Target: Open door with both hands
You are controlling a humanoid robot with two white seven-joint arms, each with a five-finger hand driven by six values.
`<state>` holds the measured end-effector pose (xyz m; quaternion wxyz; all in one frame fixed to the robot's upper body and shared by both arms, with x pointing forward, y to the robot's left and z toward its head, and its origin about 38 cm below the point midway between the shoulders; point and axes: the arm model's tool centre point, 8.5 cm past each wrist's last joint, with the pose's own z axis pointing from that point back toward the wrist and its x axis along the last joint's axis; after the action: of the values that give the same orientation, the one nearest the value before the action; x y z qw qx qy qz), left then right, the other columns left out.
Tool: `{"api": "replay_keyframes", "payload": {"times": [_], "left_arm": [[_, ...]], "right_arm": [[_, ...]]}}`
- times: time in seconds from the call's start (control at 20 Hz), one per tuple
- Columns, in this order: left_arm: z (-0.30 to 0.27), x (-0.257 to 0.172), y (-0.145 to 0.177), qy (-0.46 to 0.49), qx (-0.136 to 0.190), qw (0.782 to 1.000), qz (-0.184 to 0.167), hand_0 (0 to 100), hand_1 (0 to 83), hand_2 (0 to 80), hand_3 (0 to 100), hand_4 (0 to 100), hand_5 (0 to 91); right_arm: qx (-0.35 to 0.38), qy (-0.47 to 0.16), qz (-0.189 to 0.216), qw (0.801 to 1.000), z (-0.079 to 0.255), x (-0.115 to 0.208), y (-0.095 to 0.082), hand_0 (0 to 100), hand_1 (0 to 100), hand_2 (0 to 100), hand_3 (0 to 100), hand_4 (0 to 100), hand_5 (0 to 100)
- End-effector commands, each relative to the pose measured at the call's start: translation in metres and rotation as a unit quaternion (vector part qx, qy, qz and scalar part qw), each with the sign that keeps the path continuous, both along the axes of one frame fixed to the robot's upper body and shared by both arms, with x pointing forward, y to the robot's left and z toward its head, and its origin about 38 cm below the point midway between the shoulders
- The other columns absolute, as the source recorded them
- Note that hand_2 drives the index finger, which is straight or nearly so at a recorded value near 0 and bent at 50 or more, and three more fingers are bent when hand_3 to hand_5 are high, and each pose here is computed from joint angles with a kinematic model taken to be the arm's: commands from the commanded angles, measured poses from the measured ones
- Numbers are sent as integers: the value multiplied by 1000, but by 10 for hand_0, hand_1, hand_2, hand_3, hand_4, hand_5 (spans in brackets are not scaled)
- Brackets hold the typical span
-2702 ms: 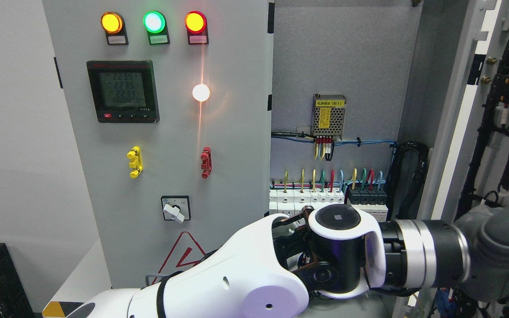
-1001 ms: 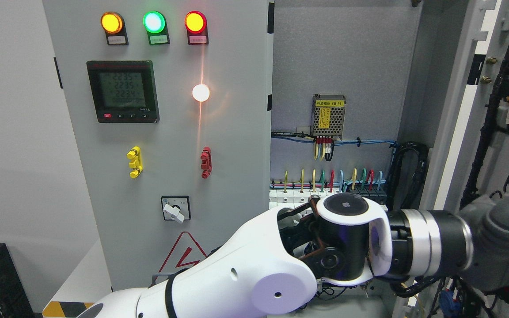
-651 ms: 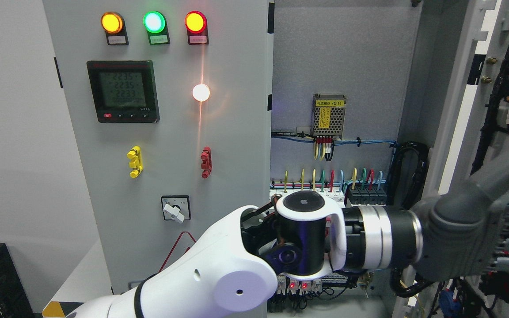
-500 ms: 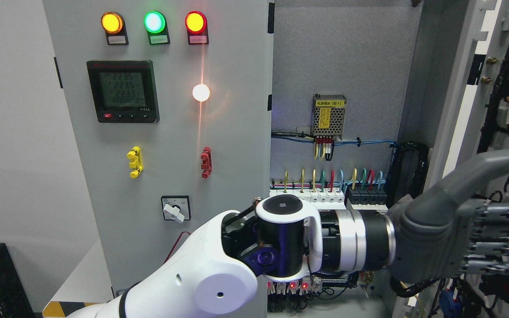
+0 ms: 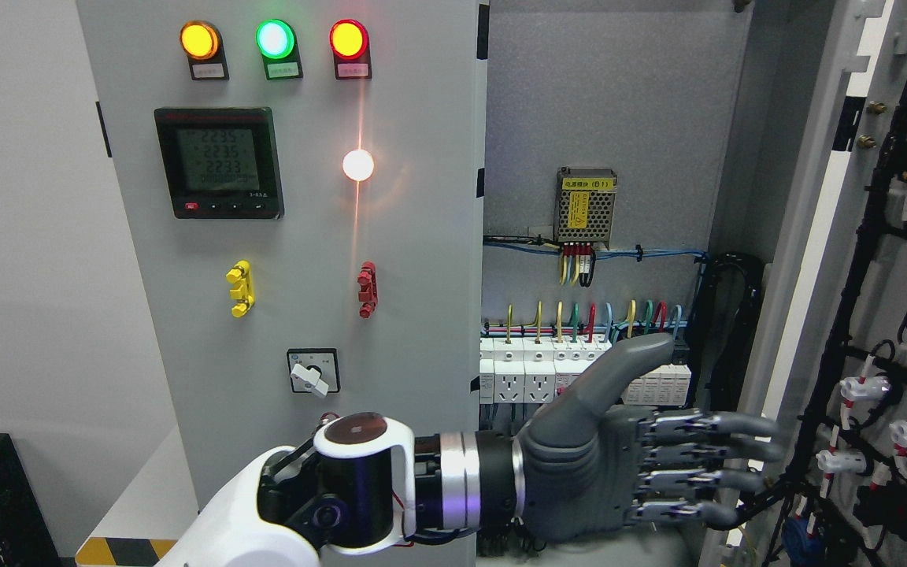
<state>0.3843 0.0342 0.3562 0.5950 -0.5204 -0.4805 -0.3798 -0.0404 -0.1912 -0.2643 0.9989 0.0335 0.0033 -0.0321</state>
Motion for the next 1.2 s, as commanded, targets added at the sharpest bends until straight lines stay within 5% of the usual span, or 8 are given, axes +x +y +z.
{"api": "replay_keyframes", "payload": {"times": [0.0, 0.8, 1.15], "left_arm": [[-70, 1, 98, 45, 43, 993, 104, 0, 0, 0, 0, 0, 0], [-280, -72, 195, 176, 128, 941, 258, 0, 0, 0, 0, 0, 0], [-380, -106, 252, 234, 184, 887, 353, 0, 0, 0, 0, 0, 0]], "right_arm": [[0, 0, 2, 1000, 0, 0, 0, 0, 0, 0, 0, 0, 0], [0, -1, 2, 1000, 0, 0, 0, 0, 0, 0, 0, 0, 0], [0, -1, 2, 1000, 0, 0, 0, 0, 0, 0, 0, 0, 0]]}}
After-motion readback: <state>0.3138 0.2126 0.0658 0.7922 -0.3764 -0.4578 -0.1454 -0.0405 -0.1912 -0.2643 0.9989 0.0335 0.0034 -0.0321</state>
